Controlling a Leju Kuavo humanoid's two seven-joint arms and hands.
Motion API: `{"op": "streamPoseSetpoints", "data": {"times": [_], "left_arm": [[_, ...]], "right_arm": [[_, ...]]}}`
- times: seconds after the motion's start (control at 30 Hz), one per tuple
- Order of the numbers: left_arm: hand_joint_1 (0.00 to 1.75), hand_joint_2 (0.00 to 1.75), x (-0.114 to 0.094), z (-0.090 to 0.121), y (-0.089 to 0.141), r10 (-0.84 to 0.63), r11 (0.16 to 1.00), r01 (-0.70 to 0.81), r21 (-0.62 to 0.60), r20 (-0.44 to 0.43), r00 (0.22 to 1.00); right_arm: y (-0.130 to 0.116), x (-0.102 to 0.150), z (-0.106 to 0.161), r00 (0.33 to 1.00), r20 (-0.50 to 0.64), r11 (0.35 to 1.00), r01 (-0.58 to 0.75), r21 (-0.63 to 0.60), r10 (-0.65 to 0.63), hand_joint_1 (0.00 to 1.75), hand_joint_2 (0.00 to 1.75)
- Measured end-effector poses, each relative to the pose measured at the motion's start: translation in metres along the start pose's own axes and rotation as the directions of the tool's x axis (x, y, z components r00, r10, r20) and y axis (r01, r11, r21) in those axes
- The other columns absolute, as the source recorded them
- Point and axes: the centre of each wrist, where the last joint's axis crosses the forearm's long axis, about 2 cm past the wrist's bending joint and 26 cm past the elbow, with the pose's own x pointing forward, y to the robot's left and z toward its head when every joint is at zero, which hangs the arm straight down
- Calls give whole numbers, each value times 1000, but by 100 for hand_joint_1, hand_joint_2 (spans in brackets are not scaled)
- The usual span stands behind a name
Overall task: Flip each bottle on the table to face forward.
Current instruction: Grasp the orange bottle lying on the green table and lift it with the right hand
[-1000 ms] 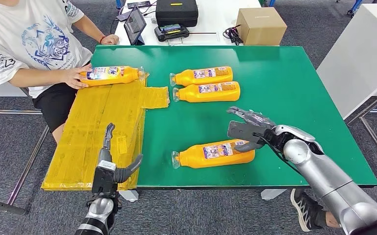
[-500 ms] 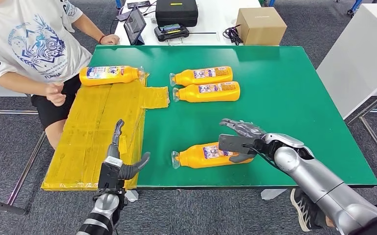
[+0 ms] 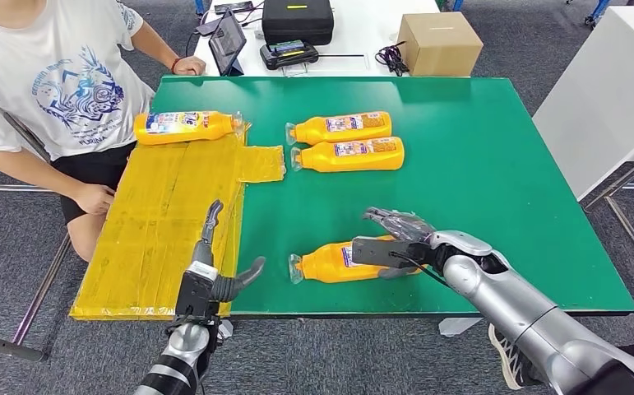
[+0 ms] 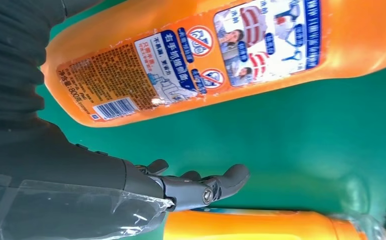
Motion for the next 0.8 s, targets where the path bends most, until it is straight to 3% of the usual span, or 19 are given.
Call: {"op": "streamPoseSetpoints", "data": {"times": [0.67, 0.8], "left_arm": [[0, 175, -4, 5, -2, -1, 1000, 1, -20, -20, 1000], [0, 175, -5, 6, -4, 0, 999, -1, -39, -26, 1000]], "right_arm": [[7, -6, 1, 1000, -30, 1000, -10, 12, 10, 0, 175], [28, -16, 3, 996, -81, 999, -22, 27, 24, 0, 175]]}}
